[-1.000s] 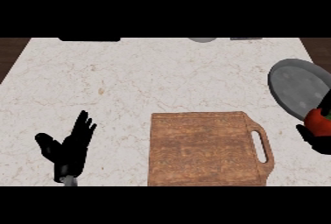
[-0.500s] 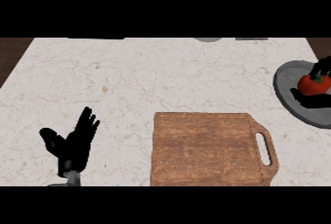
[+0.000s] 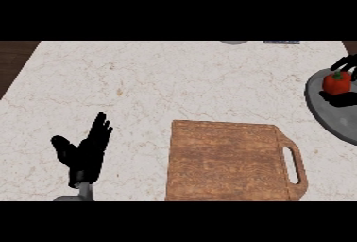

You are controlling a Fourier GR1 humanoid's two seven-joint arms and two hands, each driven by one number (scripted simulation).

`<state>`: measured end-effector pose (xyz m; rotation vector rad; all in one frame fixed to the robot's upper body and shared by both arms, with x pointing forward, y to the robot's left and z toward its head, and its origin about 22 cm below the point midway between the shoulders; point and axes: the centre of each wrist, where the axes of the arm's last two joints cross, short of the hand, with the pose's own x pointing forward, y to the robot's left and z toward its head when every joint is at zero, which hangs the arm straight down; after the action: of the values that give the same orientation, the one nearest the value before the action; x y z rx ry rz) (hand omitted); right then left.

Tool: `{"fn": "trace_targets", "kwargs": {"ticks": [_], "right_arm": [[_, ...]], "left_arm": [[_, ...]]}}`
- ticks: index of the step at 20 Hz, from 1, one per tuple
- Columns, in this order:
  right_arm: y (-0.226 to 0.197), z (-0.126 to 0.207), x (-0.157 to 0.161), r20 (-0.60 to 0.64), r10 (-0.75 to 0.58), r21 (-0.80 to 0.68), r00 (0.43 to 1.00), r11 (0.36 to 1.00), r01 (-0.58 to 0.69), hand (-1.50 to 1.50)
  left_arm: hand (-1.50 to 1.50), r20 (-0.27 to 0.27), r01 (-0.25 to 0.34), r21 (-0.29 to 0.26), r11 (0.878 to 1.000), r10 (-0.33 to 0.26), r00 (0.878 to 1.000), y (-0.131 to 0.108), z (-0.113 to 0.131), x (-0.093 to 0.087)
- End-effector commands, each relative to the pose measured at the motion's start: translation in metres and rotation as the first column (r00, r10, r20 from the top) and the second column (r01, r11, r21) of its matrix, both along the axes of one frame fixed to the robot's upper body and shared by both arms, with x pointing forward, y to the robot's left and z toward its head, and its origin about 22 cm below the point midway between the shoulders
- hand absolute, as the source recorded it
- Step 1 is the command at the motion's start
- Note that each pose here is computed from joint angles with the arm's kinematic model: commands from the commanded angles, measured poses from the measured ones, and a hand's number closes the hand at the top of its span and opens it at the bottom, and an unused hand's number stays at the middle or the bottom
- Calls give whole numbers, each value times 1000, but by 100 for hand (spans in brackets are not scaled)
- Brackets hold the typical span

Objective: Pick the bell pepper from the cutting board and place it in the pan

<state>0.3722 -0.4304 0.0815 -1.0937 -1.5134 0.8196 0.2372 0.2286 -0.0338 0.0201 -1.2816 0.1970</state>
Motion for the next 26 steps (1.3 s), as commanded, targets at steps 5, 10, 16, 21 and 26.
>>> {"fn": "trace_targets", "kwargs": {"ticks": [5, 10, 16, 21, 26], "right_arm": [[-4, -27, -1, -58, 34, 23, 998, 999, -32, -150], [6, -14, 14, 52, 150, 298, 987, 941, -159, -150], [-18, 7, 10, 138, 173, 611, 975, 760, -221, -150], [-60, 19, -15, 126, 220, 761, 967, 604, -237, -150], [-91, 14, -46, 149, 313, 826, 938, 482, -292, -150]], "left_arm": [[0, -12, 9, -21, 1000, -9, 1000, -2, -1, -2], [0, -15, -12, -3, 1000, 12, 1000, -1, 0, 0], [0, -25, -17, -7, 1000, 17, 1000, 4, -5, -2], [0, -20, -25, 6, 1000, 26, 999, 15, -7, -6], [0, -2, -46, -2, 999, 46, 999, 16, -2, -7]]}}
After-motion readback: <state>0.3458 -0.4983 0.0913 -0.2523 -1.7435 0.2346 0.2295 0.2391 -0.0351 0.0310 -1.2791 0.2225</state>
